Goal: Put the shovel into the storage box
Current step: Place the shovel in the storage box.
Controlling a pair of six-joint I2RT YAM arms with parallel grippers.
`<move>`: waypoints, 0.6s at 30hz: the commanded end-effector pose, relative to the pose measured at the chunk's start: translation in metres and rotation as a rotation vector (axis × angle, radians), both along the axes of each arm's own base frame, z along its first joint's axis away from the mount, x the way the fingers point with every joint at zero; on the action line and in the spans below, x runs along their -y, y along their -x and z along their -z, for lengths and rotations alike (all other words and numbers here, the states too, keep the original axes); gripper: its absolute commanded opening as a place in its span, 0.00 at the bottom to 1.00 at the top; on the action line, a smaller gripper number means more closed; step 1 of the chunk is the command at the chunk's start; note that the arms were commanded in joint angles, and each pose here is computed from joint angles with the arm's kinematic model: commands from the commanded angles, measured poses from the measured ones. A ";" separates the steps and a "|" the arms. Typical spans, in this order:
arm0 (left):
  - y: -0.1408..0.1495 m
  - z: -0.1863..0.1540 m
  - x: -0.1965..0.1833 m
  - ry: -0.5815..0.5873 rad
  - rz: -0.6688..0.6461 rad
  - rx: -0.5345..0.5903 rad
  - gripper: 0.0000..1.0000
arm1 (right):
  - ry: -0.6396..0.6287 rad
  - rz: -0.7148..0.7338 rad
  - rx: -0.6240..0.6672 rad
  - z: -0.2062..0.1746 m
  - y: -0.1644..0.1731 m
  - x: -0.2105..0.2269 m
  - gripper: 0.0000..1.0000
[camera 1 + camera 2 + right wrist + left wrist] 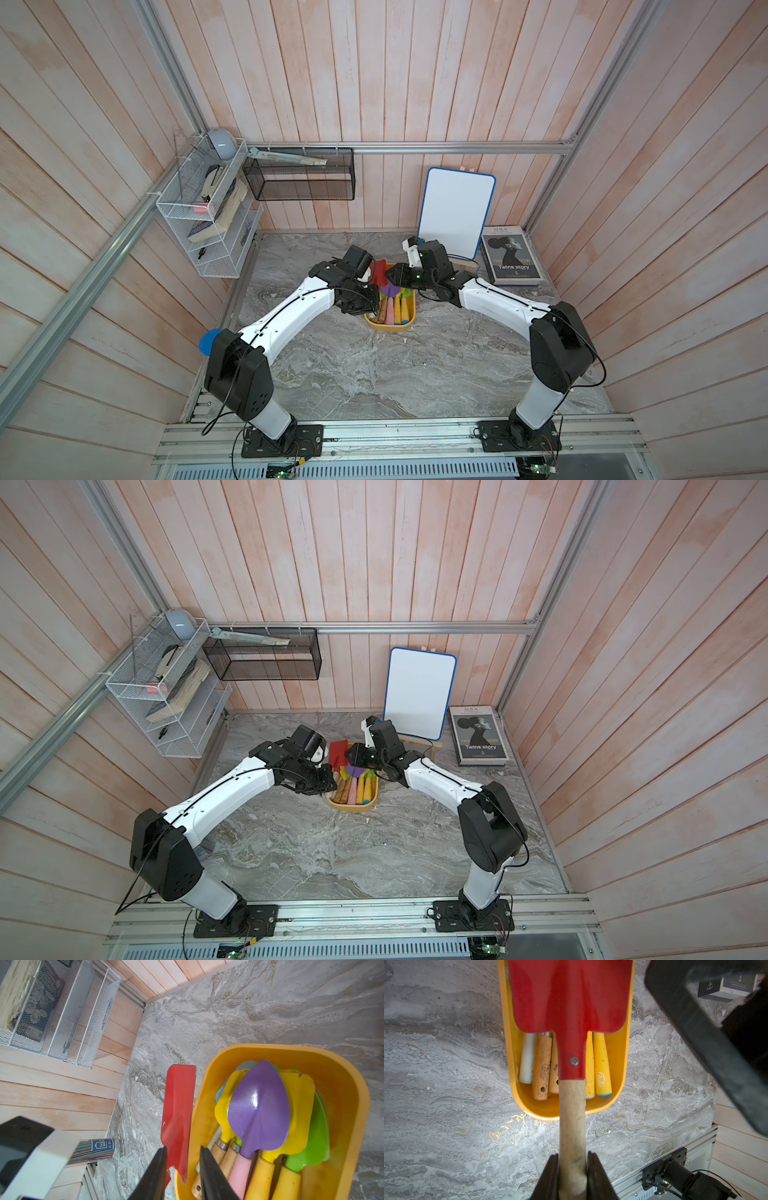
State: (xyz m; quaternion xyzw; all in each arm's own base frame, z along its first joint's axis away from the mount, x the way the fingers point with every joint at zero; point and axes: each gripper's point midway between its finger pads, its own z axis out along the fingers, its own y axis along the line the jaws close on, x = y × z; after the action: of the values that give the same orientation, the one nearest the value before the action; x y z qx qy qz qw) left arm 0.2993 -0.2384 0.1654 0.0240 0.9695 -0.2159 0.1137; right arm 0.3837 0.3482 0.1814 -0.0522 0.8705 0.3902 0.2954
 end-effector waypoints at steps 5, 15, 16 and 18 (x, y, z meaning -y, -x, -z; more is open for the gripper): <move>-0.003 -0.018 0.006 0.025 0.002 0.054 0.00 | 0.026 -0.003 -0.006 0.008 -0.004 -0.006 0.29; -0.001 -0.020 0.011 0.031 0.006 0.056 0.00 | 0.038 0.007 -0.011 0.014 -0.006 -0.005 0.17; -0.001 -0.019 0.011 0.030 0.006 0.055 0.00 | 0.038 0.008 -0.011 0.015 -0.006 -0.005 0.16; -0.001 -0.021 0.012 0.032 0.008 0.059 0.00 | 0.041 0.008 -0.013 0.016 -0.006 -0.005 0.11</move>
State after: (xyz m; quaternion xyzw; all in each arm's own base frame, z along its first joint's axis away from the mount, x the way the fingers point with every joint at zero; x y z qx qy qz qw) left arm 0.2935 -0.2457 0.1655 0.0294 0.9693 -0.2182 0.1099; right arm 0.3846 0.3502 0.1641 -0.0498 0.8799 0.3788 0.2825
